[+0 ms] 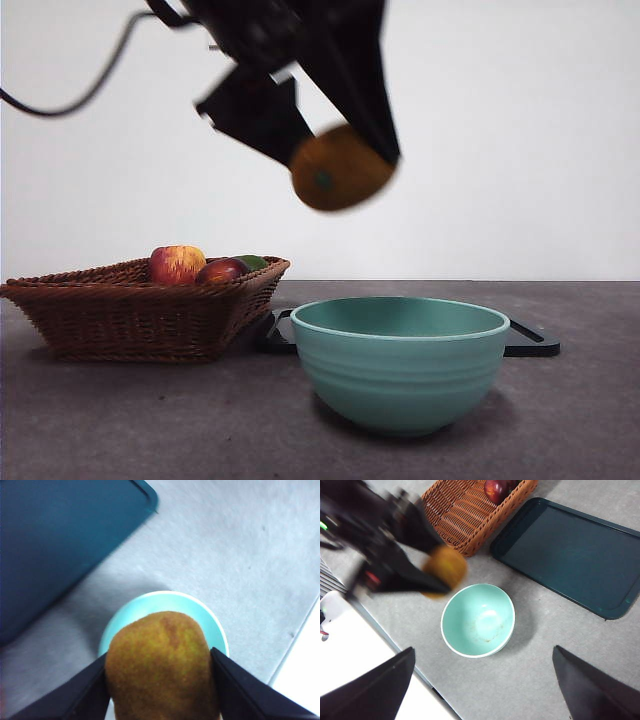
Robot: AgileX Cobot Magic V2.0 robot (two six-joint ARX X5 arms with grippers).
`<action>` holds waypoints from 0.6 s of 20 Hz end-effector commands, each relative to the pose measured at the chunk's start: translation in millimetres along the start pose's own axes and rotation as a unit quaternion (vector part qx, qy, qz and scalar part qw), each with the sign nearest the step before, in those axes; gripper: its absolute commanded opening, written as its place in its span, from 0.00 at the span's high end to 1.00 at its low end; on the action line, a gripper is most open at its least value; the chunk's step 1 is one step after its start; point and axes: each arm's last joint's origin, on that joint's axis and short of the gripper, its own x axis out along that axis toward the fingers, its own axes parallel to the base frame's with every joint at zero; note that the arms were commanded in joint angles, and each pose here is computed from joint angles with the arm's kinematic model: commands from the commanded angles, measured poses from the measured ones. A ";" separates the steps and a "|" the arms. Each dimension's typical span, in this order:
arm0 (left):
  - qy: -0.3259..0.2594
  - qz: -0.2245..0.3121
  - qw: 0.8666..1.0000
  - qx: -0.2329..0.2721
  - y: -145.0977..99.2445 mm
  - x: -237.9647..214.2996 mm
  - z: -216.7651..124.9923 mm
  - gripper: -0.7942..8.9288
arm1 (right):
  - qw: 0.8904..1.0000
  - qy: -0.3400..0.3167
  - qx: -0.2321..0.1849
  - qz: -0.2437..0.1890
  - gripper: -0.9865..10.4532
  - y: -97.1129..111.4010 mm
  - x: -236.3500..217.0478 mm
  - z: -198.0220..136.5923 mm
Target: Pick up the wifruite, put it on the bowl, pick up the plate, put it on desk
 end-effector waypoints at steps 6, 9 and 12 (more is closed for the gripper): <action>0.064 0.016 0.998 0.024 -11.9 74.6 -8.7 0.70 | 1.000 -0.009 0.000 0.002 0.53 2.1 -2.9 4.3; 0.081 0.028 0.996 0.028 -11.7 94.4 -14.8 0.69 | 1.000 -0.009 -0.001 0.002 0.53 2.2 -2.8 4.3; 0.094 0.032 0.995 0.029 -11.1 107.1 -19.6 0.69 | 1.000 -0.009 -0.001 0.002 0.53 2.2 -2.8 4.3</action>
